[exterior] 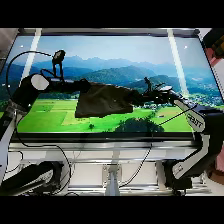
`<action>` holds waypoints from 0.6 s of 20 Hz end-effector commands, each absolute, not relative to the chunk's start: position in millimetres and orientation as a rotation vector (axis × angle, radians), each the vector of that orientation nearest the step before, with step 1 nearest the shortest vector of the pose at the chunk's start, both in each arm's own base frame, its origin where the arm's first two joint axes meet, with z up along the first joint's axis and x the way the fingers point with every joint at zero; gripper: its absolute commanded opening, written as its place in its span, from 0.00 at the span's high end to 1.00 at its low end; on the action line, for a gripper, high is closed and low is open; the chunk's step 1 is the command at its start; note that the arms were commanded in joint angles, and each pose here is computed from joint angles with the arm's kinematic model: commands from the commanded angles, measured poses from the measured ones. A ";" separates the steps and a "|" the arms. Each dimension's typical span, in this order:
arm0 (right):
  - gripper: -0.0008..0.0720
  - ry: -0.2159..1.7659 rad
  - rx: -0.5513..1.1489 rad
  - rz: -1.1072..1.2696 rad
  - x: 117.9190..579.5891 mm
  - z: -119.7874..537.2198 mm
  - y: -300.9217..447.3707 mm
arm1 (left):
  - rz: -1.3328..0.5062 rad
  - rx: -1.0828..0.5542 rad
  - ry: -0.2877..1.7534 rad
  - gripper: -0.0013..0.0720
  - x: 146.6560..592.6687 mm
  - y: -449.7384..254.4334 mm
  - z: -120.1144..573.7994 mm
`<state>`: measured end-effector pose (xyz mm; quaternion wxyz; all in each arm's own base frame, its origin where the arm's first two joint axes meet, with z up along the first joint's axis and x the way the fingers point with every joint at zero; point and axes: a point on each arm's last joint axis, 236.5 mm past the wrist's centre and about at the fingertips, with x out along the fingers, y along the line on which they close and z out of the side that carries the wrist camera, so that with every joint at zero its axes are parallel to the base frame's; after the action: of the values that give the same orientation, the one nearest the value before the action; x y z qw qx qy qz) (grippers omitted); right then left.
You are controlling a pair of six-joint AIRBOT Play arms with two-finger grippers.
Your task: Fold the clothes and pants, and hang the long-sleeved shirts on hangers.
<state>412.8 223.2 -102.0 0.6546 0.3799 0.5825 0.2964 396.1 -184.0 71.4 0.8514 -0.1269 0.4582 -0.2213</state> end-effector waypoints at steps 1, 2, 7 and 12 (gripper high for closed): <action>0.73 1.248 0.873 0.754 417.3 -84.9 243.6 | -0.465 -0.267 0.965 0.04 396.5 -183.5 71.2; 0.94 1.233 0.890 0.767 419.1 -79.5 245.6 | -0.465 -0.267 0.965 0.04 396.5 -183.5 71.2; 0.95 1.064 0.983 0.819 446.1 -31.0 245.1 | -0.463 -0.263 0.965 0.04 396.6 -182.9 70.8; 0.95 0.859 0.929 0.896 473.8 57.3 212.6 | -0.463 -0.263 0.965 0.04 396.6 -182.9 70.8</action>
<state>462.0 227.8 9.3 0.6966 0.4227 0.4373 0.3806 396.1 -183.6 71.1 0.8516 -0.1256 0.4584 -0.2209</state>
